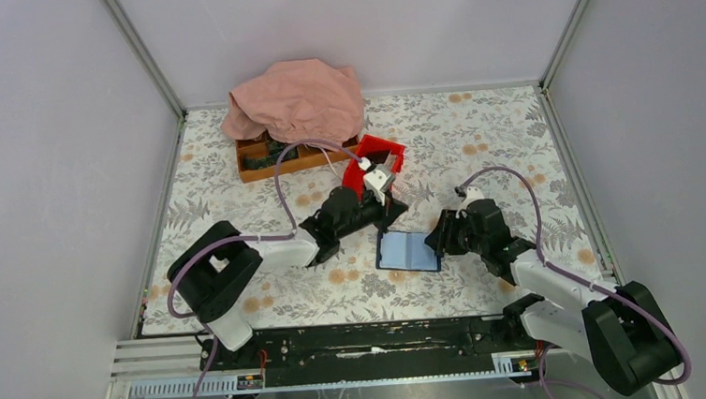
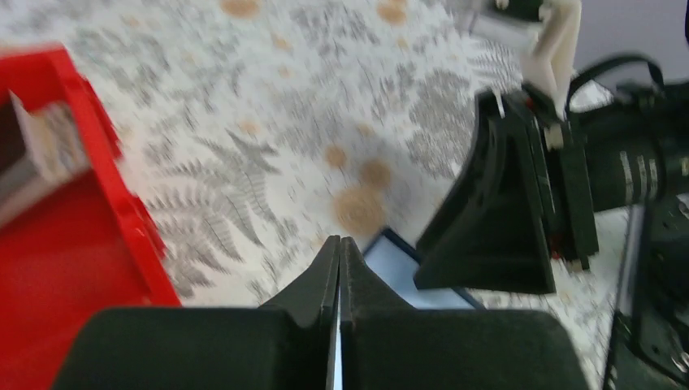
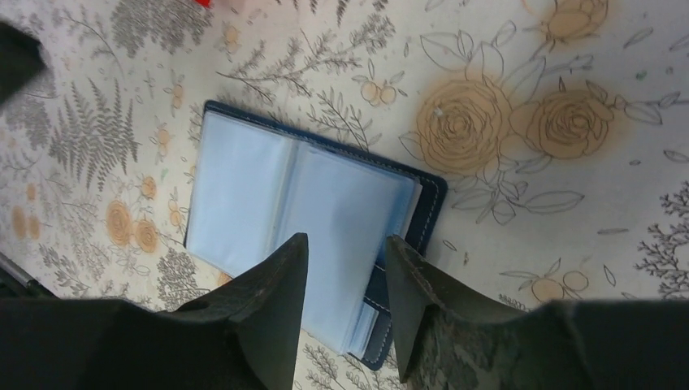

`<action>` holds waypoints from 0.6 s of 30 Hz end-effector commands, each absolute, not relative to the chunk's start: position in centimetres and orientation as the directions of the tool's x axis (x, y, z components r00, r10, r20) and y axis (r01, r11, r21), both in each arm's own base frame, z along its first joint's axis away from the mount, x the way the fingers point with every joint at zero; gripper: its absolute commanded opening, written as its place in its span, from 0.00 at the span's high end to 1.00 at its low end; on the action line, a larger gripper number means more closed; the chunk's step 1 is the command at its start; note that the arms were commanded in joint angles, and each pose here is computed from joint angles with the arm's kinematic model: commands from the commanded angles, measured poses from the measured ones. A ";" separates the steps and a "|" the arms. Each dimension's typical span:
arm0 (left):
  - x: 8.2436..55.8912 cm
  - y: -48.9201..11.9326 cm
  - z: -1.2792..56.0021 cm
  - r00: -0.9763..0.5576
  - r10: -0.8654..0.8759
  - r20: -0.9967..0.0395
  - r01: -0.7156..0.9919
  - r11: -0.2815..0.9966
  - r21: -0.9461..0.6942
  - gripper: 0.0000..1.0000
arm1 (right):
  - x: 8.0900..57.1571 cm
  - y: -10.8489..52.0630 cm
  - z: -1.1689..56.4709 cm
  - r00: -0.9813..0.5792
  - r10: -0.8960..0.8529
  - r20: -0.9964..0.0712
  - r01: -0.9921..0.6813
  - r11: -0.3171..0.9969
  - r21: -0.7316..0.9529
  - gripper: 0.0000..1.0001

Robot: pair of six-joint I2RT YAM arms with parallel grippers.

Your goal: Take the credit cards out of the card holder

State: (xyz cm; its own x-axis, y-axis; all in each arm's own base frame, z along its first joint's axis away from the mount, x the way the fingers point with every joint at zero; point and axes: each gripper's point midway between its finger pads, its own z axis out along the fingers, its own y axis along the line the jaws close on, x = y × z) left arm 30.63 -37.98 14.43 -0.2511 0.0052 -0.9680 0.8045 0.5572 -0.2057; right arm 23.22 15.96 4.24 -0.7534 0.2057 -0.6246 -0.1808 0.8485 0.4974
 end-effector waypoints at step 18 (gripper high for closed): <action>21.9 -34.5 2.2 -0.643 0.120 -0.756 0.678 0.549 -0.489 1.00 | 22.7 18.6 5.3 -0.783 0.222 -0.581 -0.237 0.757 0.609 0.84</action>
